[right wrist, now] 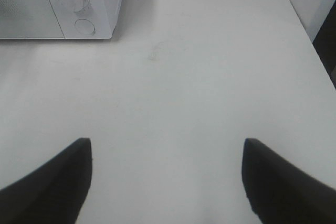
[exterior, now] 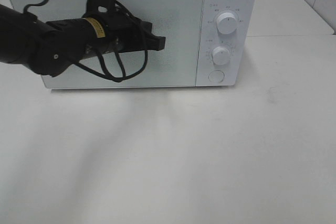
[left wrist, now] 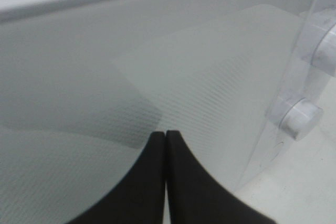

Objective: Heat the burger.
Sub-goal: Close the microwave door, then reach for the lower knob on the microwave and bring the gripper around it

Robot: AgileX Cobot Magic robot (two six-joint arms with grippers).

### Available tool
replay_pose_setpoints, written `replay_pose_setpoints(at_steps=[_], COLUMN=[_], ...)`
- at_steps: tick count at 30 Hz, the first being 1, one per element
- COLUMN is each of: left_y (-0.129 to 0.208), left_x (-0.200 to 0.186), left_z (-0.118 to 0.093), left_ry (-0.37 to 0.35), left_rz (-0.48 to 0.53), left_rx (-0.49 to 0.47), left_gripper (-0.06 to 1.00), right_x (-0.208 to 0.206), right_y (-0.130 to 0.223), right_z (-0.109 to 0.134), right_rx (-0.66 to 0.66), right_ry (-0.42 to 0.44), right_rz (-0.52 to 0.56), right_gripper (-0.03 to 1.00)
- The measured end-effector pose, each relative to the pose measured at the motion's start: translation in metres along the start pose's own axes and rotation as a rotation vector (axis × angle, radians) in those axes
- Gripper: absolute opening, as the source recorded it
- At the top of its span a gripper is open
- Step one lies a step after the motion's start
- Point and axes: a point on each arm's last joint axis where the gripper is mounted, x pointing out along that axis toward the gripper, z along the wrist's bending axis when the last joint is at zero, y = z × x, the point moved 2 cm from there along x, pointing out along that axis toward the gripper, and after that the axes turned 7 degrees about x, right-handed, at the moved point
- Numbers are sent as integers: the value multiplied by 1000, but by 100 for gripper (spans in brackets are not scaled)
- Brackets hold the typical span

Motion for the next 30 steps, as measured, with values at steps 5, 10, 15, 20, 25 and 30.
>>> replay_pose_setpoints(at_steps=[5, 10, 15, 20, 25, 30], left_y=[7, 22, 38, 44, 44, 40], left_x=[-29, -52, -77, -92, -115, -145], left_z=[-7, -21, -23, -21, -18, -14], left_ry=[13, 53, 56, 47, 33, 16], left_rz=[35, 129, 390, 534, 683, 827], left_rx=[-2, 25, 50, 54, 59, 33], left_gripper=[0, 33, 96, 98, 99, 99], right_x=[0, 0, 0, 0, 0, 0], right_y=[0, 0, 0, 0, 0, 0], right_z=[0, 0, 0, 0, 0, 0], right_rx=[0, 0, 0, 0, 0, 0], right_ry=[0, 0, 0, 0, 0, 0], right_rz=[0, 0, 0, 0, 0, 0], right_gripper=[75, 75, 75, 75, 75, 75])
